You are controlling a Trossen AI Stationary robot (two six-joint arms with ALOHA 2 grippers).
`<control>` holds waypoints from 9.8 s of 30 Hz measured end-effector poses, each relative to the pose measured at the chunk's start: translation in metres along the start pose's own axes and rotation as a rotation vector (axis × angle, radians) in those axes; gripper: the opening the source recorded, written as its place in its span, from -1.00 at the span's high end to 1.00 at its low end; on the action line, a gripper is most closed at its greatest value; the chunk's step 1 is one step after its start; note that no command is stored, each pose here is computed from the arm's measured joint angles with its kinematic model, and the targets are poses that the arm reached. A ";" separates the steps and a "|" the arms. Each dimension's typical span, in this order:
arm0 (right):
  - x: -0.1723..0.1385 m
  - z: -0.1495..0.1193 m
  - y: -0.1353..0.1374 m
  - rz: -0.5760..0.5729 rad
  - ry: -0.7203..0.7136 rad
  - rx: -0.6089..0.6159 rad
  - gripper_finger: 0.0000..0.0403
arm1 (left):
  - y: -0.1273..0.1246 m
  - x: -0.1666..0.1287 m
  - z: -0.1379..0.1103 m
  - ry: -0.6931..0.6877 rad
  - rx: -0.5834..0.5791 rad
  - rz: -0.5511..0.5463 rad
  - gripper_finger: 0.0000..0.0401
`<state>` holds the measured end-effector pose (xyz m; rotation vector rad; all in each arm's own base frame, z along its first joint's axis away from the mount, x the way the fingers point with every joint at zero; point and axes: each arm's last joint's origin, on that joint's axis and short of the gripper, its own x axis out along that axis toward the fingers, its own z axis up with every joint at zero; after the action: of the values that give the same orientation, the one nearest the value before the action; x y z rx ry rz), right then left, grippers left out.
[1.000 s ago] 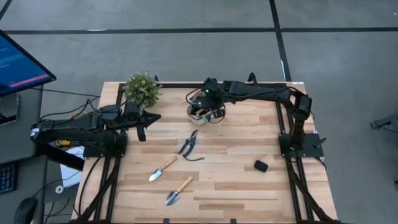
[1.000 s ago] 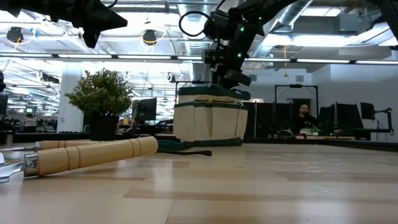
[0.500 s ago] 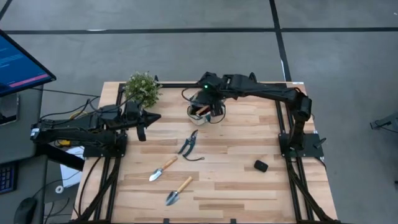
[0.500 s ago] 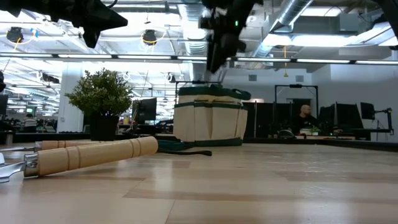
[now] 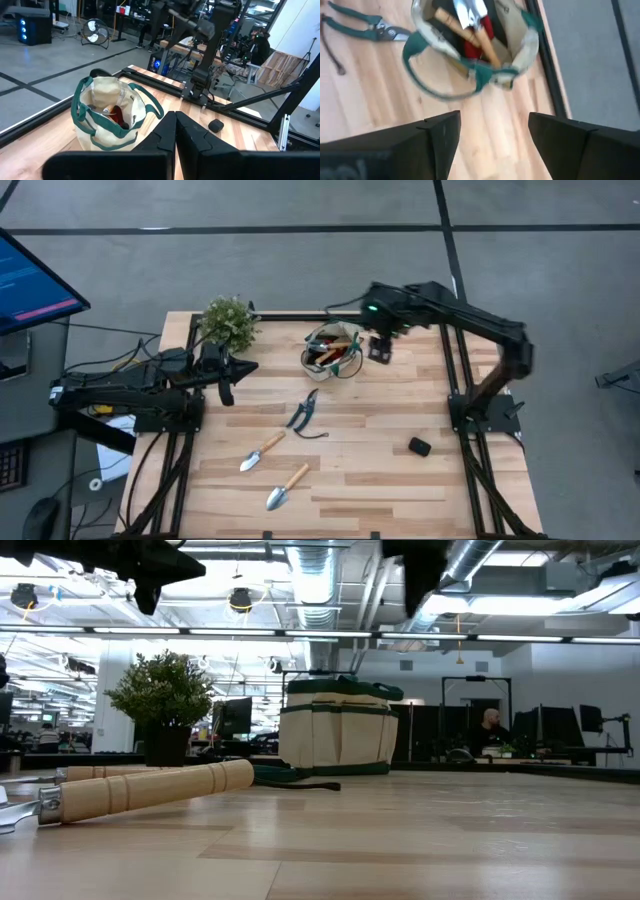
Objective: Pick & Place Garden tools in Gardening bag
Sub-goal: Put the green shear scissors into the light brown gardening bag
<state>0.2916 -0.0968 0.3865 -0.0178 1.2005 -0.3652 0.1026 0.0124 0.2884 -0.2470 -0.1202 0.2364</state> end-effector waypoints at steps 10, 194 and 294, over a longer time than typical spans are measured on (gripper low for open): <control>-0.018 -0.084 0.021 0.047 -0.282 0.290 -0.11 | -0.001 0.000 0.001 -0.008 -0.029 -0.020 0.94; -0.034 -0.161 0.102 0.427 -0.203 0.218 -0.27 | -0.112 0.074 0.109 -0.020 -0.608 -0.932 0.79; -0.031 -0.154 0.091 0.420 -0.193 0.447 -0.27 | -0.053 0.153 0.151 -0.257 0.661 0.331 0.78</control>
<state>0.1659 0.0250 0.3389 0.5658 0.8826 -0.2468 0.2392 0.0340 0.4614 0.4281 -0.2482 0.6204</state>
